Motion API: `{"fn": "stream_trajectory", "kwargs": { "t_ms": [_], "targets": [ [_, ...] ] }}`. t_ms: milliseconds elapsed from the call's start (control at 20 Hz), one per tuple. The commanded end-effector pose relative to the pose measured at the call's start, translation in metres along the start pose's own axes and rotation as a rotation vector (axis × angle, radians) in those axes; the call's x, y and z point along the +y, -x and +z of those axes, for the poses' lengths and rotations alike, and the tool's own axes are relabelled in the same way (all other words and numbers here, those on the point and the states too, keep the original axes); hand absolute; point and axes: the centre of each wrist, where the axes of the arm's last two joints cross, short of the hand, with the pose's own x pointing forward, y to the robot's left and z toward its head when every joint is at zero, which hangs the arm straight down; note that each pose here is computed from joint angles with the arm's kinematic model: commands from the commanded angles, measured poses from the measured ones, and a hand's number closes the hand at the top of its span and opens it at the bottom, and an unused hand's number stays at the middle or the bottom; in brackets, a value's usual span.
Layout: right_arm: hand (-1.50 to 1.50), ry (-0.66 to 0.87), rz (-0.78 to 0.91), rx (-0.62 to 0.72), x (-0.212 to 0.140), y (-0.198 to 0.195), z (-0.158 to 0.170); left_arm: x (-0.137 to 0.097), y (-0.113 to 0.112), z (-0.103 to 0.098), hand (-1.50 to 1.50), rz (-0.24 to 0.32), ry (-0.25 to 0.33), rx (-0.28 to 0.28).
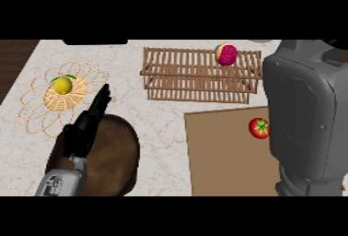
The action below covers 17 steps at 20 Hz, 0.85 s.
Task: Pick the cupcake from the tray and place it in the tiered shelf
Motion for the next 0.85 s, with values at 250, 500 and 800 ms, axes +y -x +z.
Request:
{"fn": "stream_trajectory", "kwargs": {
  "t_ms": [250,500,800],
  "targets": [
    [-1.50,0.006,0.095,0.299,-0.085,0.029,-0.026,0.007,0.013,0.008,0.00,-0.003,-0.033,0.034],
    [-1.50,-0.054,0.190,0.277,-0.140,0.042,-0.016,0.012,0.002,0.007,0.00,-0.001,-0.048,0.021],
    [-1.50,-0.116,0.198,0.274,-0.212,0.062,-0.007,0.016,0.007,0.009,0.00,-0.007,-0.061,0.016]
  ]
}}
